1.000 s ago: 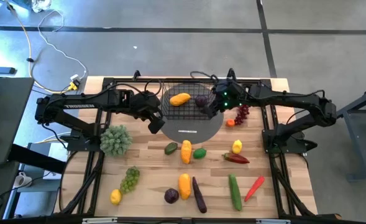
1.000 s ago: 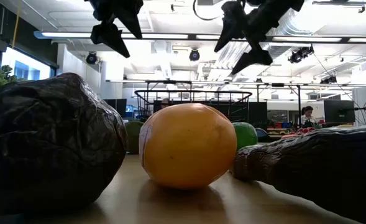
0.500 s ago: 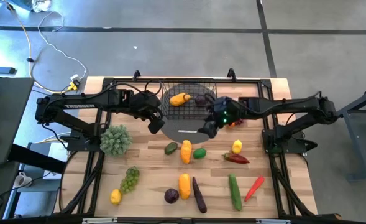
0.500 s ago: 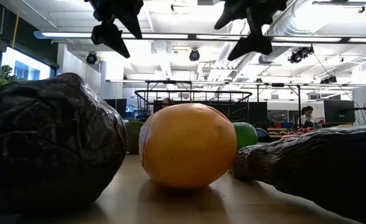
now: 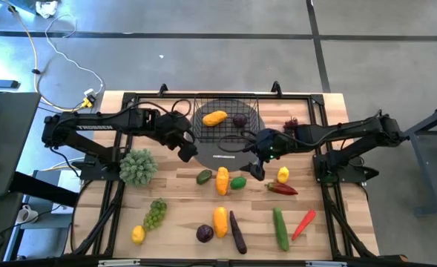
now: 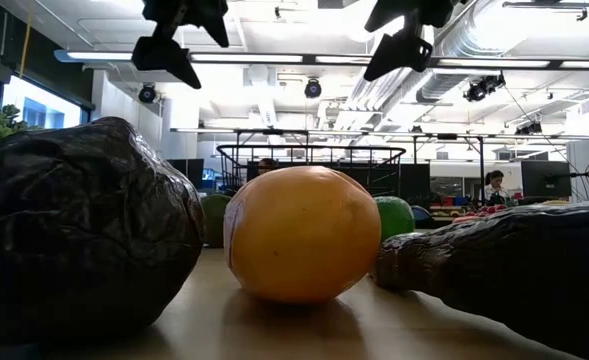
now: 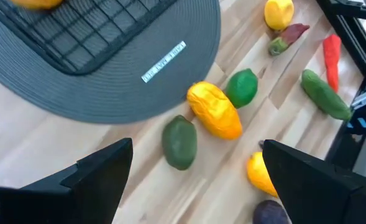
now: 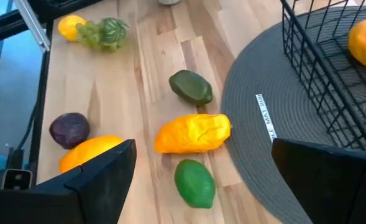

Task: Build produce basket
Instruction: Put the green lime into the wire basket

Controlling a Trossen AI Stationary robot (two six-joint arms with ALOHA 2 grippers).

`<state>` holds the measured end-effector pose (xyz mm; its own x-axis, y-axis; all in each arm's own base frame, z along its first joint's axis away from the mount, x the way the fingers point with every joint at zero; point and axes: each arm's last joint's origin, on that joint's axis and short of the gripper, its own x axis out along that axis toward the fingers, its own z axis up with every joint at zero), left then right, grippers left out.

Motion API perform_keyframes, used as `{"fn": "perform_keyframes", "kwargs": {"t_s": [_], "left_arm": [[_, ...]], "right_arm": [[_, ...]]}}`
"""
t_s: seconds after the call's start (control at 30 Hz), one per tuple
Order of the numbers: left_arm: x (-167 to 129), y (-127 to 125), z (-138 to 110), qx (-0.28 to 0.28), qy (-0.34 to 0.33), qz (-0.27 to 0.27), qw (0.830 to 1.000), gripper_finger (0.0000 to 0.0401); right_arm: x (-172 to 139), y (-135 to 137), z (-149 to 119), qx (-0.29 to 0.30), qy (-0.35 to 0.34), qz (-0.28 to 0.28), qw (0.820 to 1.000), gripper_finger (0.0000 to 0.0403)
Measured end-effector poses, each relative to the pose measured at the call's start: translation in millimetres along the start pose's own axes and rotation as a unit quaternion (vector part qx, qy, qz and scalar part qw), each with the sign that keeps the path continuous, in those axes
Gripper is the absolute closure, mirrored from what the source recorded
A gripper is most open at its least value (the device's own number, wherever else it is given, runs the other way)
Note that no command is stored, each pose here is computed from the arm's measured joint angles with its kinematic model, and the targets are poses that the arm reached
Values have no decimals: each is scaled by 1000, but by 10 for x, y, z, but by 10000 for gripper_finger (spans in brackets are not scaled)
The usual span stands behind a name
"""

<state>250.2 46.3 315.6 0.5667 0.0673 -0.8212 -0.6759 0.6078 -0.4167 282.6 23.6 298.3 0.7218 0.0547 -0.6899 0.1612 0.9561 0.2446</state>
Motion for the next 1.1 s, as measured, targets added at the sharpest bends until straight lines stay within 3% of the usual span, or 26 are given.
{"fn": "perform_keyframes", "kwargs": {"t_s": [0.23, 0.4, 0.63, 1.1], "left_arm": [[3, -131, -139, -12, 3, 1, 1000, 52], [0, -148, -244, -28, 5, 37, 999, 52], [-21, -92, -376, -41, 19, 107, 993, 52], [-26, -136, -447, 6, 38, 100, 994, 52]], "right_arm": [[136, 114, -77, -90, 26, 8, 996, 45], [372, 216, -185, -141, 65, 13, 988, 45], [696, 283, -343, -181, 117, 12, 976, 45], [1293, 245, -637, -211, 188, -28, 959, 45]]}}
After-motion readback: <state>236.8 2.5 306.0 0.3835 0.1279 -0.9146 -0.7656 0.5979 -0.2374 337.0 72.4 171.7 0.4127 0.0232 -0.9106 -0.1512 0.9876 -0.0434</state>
